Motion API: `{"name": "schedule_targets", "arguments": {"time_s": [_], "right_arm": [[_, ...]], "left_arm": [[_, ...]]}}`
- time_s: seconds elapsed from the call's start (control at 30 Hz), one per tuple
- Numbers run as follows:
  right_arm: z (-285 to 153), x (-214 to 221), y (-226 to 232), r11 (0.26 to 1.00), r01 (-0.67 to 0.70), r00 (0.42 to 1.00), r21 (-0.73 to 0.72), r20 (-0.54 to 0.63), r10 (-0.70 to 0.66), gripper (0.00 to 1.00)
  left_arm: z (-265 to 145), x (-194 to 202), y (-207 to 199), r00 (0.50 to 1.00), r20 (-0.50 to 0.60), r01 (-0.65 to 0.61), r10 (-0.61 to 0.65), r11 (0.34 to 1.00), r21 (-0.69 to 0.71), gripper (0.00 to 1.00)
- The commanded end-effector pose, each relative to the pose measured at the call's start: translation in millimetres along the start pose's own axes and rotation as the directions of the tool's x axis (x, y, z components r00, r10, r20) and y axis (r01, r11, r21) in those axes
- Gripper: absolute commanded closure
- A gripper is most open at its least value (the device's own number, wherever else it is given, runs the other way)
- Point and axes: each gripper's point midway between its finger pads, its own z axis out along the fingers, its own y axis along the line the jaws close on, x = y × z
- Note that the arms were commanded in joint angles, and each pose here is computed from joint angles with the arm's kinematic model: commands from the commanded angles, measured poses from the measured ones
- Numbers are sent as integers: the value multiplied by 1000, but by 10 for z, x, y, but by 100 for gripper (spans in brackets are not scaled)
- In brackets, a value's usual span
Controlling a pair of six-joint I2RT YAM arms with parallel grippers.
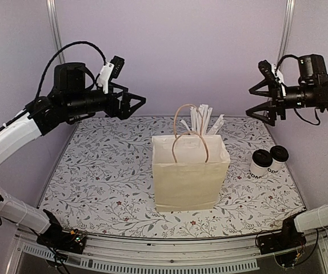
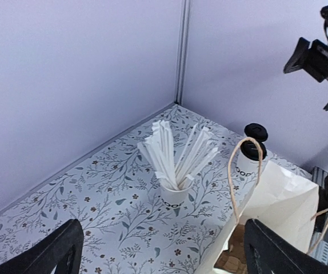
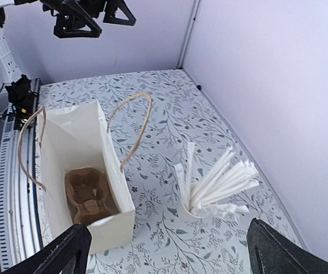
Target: Pack the takeout coffee
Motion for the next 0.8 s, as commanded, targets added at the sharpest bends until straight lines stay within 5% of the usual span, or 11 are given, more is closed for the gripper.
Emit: {"name": "schedule_targets", "arguments": {"time_s": [0.0,0.23,0.6,0.77], "right_arm": [[-277,703,-173,981,-68,982,179,-162,97,2],[-458,2101,-464,891,-276,783,362,-453,426,15],[-495,2902,-512,887,-244,576,392,-677,458,12],[-438,3048,-514,890,-271,538,367,-709,456,13]], "left_arm": [[32,106,498,991,67,-103,115,981,-162,0],[210,642,764,999,-12,31,-32,996,-80,14],[110,738,714,997,-1,71,-71,997,-42,17],[120,748,697,997,-3,74,-74,997,-31,17]]}}
